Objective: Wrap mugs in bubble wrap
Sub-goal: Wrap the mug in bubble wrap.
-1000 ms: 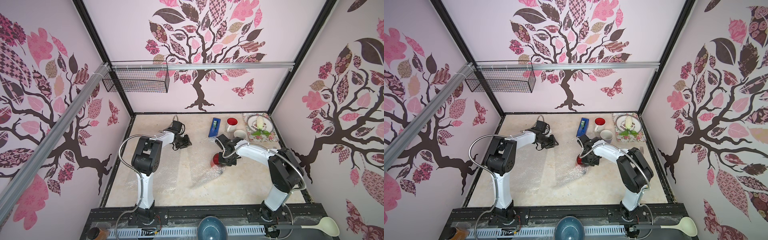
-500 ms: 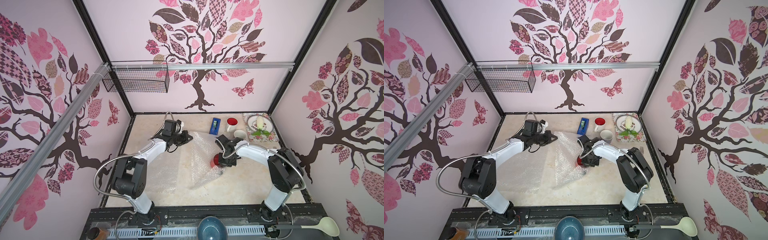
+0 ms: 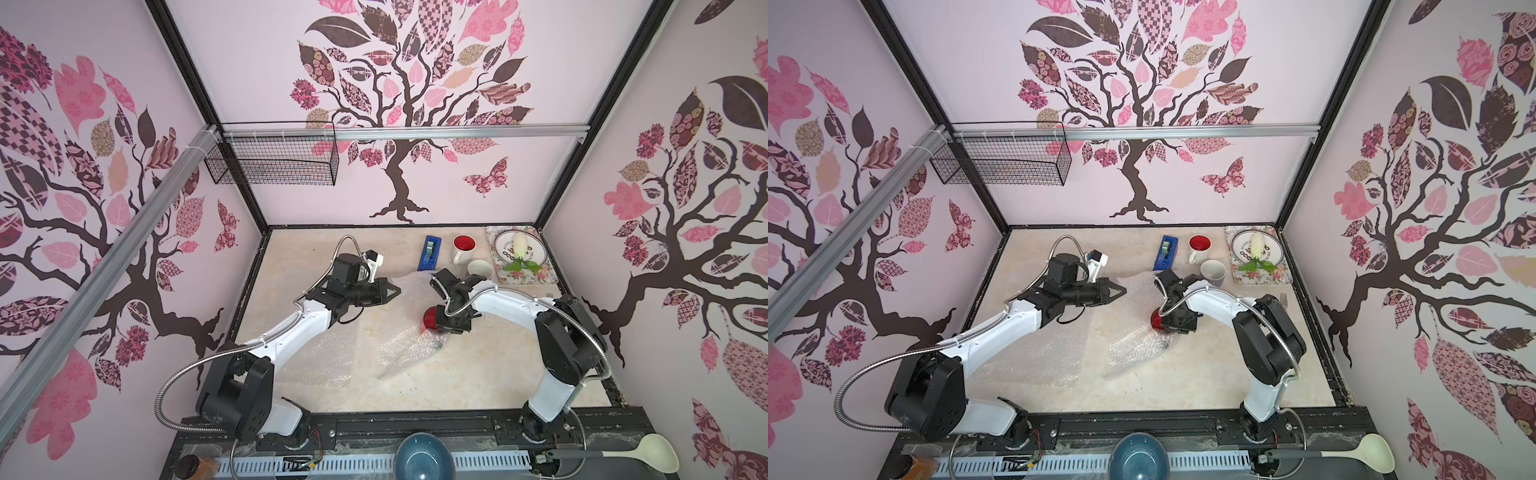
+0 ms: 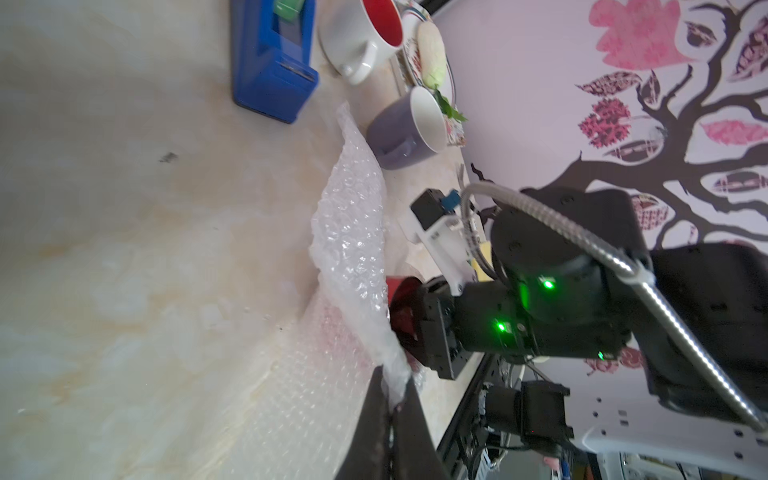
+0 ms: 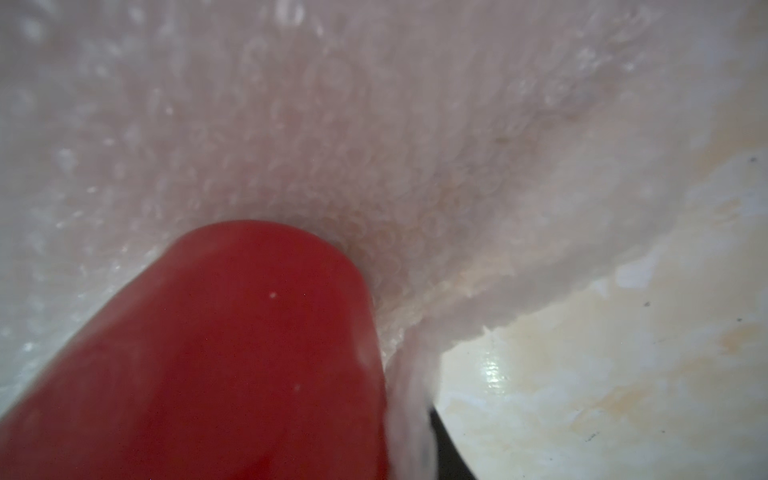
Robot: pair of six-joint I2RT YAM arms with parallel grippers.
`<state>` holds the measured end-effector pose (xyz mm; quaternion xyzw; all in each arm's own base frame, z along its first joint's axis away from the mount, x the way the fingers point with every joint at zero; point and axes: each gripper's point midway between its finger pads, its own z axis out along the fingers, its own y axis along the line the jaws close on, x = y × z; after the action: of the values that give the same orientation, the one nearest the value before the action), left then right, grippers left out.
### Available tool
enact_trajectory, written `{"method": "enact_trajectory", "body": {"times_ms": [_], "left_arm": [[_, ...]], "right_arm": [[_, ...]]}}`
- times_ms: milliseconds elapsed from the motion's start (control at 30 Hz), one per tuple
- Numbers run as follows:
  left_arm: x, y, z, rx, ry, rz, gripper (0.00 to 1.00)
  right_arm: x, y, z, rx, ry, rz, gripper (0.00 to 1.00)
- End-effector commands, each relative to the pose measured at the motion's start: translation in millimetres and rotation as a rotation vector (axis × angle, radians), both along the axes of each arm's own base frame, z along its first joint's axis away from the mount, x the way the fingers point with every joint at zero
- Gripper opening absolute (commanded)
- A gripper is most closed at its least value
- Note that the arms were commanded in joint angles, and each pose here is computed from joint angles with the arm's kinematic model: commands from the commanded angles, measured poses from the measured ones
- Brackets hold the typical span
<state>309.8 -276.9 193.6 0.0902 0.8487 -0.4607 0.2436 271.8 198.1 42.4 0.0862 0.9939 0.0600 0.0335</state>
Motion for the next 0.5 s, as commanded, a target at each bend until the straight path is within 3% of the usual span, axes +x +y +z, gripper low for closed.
{"method": "enact_trajectory", "body": {"times_ms": [0, 467], "left_arm": [[-20.7, -8.9, -20.9, 0.045, 0.011, -0.063, 0.0], [-60.8, -52.3, -57.6, 0.198, 0.008, -0.259, 0.0]], "right_arm": [[-0.6, 5.4, 4.1, 0.015, 0.027, -0.007, 0.28], [-0.2, 15.3, 13.6, 0.093, 0.03, -0.035, 0.34]]}}
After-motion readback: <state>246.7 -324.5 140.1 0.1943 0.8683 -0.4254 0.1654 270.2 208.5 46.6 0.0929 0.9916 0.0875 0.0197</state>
